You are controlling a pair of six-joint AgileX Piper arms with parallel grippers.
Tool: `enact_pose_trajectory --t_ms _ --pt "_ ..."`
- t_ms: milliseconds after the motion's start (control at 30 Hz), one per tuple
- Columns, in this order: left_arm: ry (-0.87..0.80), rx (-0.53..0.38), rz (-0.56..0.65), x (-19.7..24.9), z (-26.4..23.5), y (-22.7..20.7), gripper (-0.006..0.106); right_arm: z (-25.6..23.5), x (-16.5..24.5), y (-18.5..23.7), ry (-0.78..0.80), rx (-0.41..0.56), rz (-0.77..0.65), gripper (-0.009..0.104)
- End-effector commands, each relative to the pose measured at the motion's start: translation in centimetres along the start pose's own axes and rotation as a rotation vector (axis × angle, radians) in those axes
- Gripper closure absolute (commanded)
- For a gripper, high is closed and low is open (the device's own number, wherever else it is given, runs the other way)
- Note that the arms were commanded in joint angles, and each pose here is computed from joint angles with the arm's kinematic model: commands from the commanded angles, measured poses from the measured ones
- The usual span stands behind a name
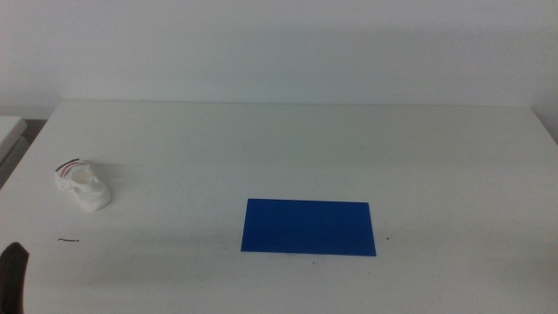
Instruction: Use one arm to grab the shoe from the table and place it on the mat.
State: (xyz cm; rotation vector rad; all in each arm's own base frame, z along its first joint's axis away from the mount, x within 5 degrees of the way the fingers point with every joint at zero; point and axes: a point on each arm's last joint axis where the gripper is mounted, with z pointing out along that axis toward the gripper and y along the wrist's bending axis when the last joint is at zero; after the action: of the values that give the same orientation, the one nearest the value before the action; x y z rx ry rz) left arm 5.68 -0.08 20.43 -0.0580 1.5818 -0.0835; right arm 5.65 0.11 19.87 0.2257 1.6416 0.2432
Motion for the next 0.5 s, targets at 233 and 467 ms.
enact_pose_trajectory --t_ms 233,467 --pt "0.427 -0.067 -0.007 -9.2 3.9 -0.6 0.007 0.0 0.0 0.0 -0.01 -0.004 -0.007 0.016" --pt "0.718 -0.185 -0.126 -14.7 10.6 -0.7 0.007 0.0 0.0 0.0 -0.01 -0.004 -0.007 0.016"
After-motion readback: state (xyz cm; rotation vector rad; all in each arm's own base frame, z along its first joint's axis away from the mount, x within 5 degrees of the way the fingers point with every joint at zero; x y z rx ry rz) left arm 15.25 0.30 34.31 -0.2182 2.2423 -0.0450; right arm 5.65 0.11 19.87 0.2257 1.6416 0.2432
